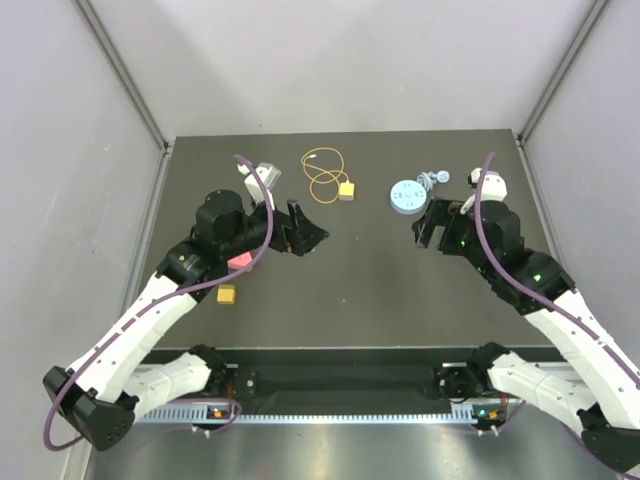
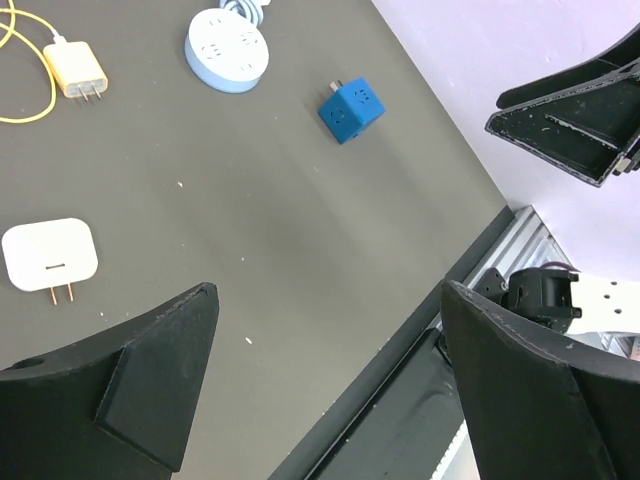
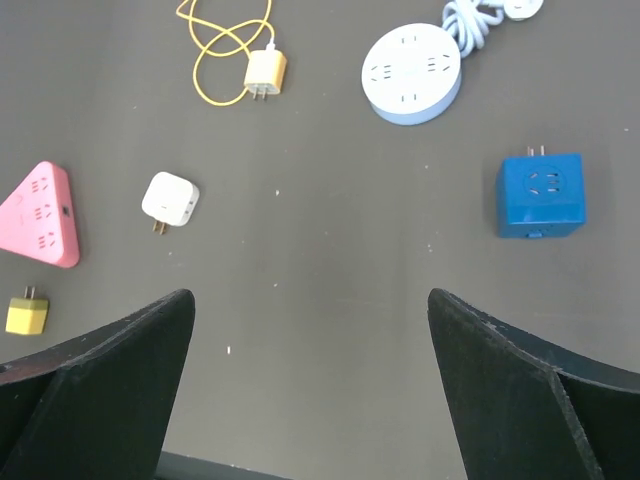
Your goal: Insert the plug
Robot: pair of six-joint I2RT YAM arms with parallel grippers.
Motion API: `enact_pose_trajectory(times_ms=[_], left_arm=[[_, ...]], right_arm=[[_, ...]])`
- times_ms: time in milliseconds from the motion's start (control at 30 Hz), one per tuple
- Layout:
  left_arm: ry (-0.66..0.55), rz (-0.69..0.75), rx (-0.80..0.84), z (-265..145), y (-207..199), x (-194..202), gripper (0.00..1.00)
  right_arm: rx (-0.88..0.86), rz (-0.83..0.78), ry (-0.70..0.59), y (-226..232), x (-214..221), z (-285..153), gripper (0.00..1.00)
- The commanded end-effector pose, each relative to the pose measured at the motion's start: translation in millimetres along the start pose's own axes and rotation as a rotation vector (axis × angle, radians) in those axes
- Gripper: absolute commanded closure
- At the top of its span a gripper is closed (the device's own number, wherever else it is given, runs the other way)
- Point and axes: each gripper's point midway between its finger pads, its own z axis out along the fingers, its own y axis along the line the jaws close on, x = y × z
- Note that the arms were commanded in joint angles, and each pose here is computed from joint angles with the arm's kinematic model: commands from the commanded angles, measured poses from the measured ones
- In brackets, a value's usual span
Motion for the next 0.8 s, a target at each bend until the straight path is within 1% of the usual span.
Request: enact_pose_trajectory(times_ms=[0, 33, 167, 233, 267, 333, 367, 400, 433, 467, 533, 567, 633, 667, 767], left_arm=[[-0.061, 0.028, 0.002, -5, -6, -20, 0.04], [-0.064, 0.028, -0.007, -4, -4, -20, 0.04], [-0.038, 0.018, -0.060, 1, 8, -13, 0.05], [-0.011, 0.008, -0.087, 6, 17, -3, 0.04], [-0.004, 0.005, -0.095, 8, 21, 1, 0.03], [0.008, -0.024, -0.082, 19, 24, 8, 0.03], [0.025, -0.036, -0.065, 22, 22, 12, 0.03], [0.055, -0.051, -0.019, 25, 15, 16, 0.04], [0.080, -0.060, -0.006, 29, 15, 21, 0.04], [0.090, -0.068, 0.008, 31, 13, 24, 0.04], [0.097, -0.079, 0.012, 33, 16, 32, 0.04], [0.099, -0.083, 0.018, 34, 16, 34, 0.03], [0.110, -0.078, 0.045, 35, 13, 38, 0.02], [0.116, -0.078, 0.044, 35, 14, 40, 0.02], [0.130, -0.062, 0.039, 33, 15, 43, 0.02]], right_arm=[[0.053, 0.039, -0.061, -10, -13, -5, 0.00], [0.071, 0.040, -0.063, -14, -13, -4, 0.00], [0.235, 0.019, -0.076, -43, -8, 1, 0.00], [0.301, -0.038, -0.071, -54, -4, 9, 0.00], [0.366, -0.080, -0.060, -62, -3, 18, 0.00], [0.443, -0.140, -0.059, -70, -14, 27, 0.00], [0.514, -0.176, -0.008, -81, -10, 44, 0.00], [0.541, -0.185, 0.012, -85, -11, 52, 0.00], [0.545, -0.193, 0.027, -83, -15, 60, 0.00], [0.575, -0.229, 0.084, -86, -5, 77, 0.00], [0.612, -0.259, 0.116, -93, -5, 90, 0.00], [0.625, -0.267, 0.170, -101, 4, 103, 0.00], [0.602, -0.275, 0.234, -107, 12, 116, 0.00], [0.617, -0.266, 0.273, -120, 18, 124, 0.00], [0.634, -0.251, 0.385, -145, 40, 136, 0.00]])
